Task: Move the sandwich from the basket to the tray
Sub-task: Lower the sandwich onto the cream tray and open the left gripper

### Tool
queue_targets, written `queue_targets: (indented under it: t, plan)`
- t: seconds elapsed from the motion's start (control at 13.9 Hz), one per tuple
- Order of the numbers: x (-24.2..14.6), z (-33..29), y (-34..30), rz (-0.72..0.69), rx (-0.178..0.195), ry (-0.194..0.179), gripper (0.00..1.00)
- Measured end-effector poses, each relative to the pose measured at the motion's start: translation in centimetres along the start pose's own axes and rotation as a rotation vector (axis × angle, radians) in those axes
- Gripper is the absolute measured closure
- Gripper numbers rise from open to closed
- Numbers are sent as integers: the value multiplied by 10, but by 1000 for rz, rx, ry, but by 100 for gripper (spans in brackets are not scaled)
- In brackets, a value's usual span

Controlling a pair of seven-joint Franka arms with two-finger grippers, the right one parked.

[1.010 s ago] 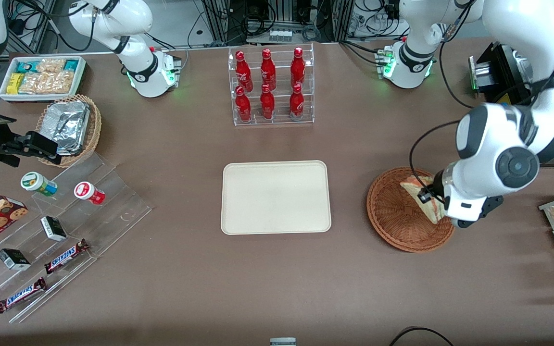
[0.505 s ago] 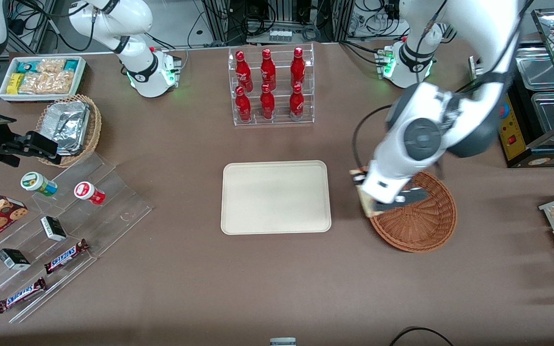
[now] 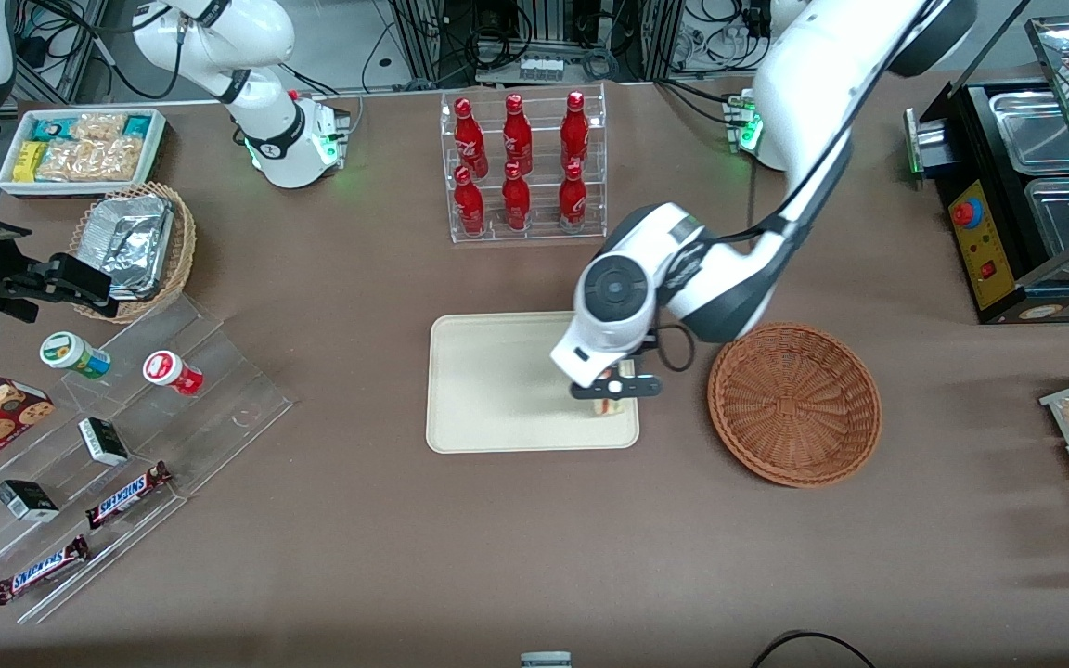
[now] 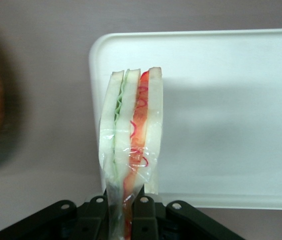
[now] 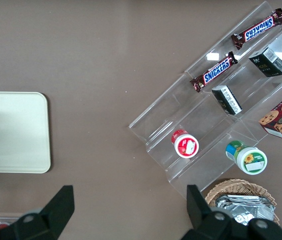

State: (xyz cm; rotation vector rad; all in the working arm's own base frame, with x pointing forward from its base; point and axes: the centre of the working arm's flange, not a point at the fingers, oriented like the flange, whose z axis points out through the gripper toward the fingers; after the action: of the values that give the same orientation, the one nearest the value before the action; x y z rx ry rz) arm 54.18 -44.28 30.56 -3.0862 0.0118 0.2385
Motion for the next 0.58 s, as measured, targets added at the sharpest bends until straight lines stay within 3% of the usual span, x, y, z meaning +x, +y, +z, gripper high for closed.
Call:
queue_targets:
  t: [0.58]
  plan:
    - [-14, 44, 53, 0, -43, 43, 85]
